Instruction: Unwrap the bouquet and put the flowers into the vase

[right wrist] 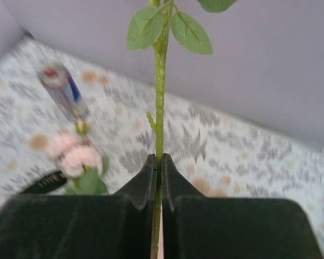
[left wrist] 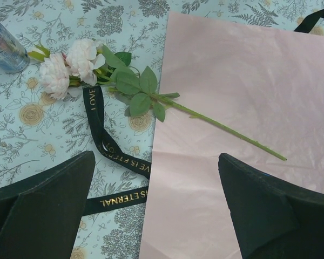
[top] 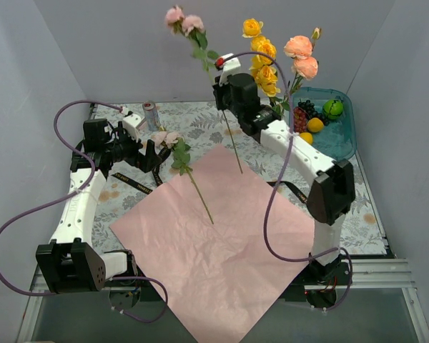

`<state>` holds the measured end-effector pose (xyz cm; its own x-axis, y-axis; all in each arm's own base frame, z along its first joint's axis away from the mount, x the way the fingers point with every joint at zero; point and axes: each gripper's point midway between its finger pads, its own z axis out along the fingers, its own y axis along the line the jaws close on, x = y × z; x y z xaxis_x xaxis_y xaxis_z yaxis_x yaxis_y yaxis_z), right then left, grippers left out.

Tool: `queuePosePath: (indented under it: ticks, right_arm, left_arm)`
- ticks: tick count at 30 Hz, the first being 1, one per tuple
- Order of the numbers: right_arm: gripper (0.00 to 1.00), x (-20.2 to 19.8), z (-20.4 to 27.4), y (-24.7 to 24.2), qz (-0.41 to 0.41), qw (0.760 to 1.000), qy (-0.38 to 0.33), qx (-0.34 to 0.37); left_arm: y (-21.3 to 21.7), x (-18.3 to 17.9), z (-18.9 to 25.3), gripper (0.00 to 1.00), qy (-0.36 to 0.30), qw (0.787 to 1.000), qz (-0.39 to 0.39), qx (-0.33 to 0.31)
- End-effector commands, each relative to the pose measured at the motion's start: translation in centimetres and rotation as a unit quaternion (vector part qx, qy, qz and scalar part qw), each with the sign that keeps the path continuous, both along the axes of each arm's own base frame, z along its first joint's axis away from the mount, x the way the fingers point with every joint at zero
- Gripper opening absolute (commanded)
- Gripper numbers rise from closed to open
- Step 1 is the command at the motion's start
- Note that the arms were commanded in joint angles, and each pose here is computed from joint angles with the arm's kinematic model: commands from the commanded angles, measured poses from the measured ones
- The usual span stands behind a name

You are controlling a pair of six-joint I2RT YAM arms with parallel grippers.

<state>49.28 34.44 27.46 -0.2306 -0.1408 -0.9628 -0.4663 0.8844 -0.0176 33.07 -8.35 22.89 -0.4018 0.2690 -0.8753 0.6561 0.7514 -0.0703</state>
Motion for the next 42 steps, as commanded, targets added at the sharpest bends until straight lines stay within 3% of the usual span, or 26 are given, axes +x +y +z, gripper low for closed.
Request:
queuePosePath:
  ticks: [1, 4, 11, 12, 13, 15, 17, 24, 33, 42]
  right_arm:
    - [0.01, -6.7, 21.1, -2.7, 0.045, 0.957, -0.233, 0.164]
    - [0.01, -11.9, 26.3, -6.4, 0.053, 0.909, -0.338, 0.236]
    - [0.01, -15.7, 27.6, -9.7, 0.038, 0.856, -0.478, 0.194]
    - [0.01, -17.5, 29.8, -11.7, 0.015, 0.816, -0.539, 0.21]
    - [0.01, -17.5, 29.0, -12.4, -0.005, 0.803, -0.568, 0.181]
    - [0.01, -17.8, 30.3, -14.9, -0.037, 0.771, -0.608, 0.186]
    - [0.01, -17.2, 31.0, -15.5, -0.02, 0.776, -0.598, 0.199]
    - [0.01, -16.5, 31.2, -19.3, -0.033, 0.758, -0.634, 0.146]
    - [0.01, -15.6, 30.4, -22.9, -0.057, 0.758, -0.631, 0.156]
    - [0.01, -13.9, 29.2, -22.9, -0.051, 0.756, -0.63, 0.169]
  left_arm:
    - [0.0, -0.1, 3.1, 0.98, -0.037, 0.999, 0.001, -0.001]
    - [0.1, -0.1, 3.3, 0.98, -0.041, 0.999, 0.001, 0.0]
    - [-0.2, 0.0, 3.7, 0.98, -0.042, 0.999, -0.003, -0.01]
    - [-0.2, 0.0, 3.7, 0.98, -0.042, 0.999, -0.003, -0.009]
    - [-0.2, 0.0, 3.8, 0.98, -0.042, 0.999, -0.003, -0.01]
    - [-0.2, -0.1, 3.6, 0.98, -0.042, 0.999, -0.004, -0.006]
    - [-0.1, -0.1, 3.4, 0.98, -0.041, 0.999, -0.003, -0.004]
    - [0.1, -0.1, 3.3, 0.98, -0.041, 0.999, -0.003, 0.003]
    - [0.1, 0.2, 2.8, 0.98, -0.034, 0.999, -0.006, 0.009]
    - [0.3, 0.7, 2.1, 0.98, -0.022, 1.0, -0.006, 0.011]
